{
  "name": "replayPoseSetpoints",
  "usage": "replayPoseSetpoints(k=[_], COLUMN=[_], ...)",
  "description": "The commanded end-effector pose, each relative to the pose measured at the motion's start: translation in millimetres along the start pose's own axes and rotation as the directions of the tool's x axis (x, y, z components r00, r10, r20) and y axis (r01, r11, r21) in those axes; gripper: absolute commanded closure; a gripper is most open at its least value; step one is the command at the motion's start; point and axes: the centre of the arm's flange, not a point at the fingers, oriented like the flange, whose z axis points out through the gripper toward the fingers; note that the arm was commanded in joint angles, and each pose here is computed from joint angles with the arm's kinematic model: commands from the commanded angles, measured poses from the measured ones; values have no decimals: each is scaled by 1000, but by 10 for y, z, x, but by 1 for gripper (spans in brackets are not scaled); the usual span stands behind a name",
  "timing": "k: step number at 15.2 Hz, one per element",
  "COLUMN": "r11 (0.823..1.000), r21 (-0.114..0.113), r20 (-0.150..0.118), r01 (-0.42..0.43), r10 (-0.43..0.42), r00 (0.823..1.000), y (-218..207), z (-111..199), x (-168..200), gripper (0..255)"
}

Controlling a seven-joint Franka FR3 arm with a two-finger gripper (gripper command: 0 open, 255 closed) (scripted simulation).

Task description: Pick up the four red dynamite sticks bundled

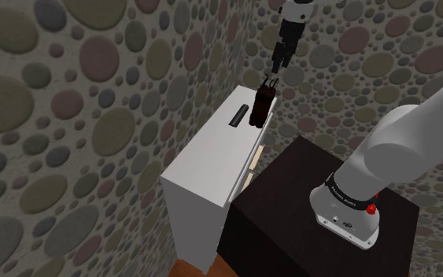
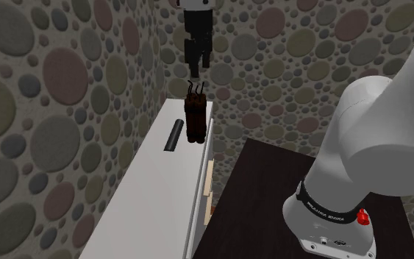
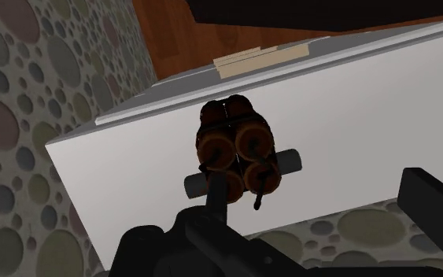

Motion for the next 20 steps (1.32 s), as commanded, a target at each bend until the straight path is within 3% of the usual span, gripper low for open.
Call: replayPoseSetpoints(k=[1,4,13,14,20], r11=[1000,1000,1000,1000,1000], r21=[11,25,25,25,25], r20=[15,32,32,32,32], r01=[9,19,19,19,19], r10=[-9,-20,-20,-20,-20], r00=[1000,999,999,999,999], y=[176,366,397,403,400], z=[226,463,862,860,861], x=[100,235,257,257,248], gripper=[0,0,0,255,255])
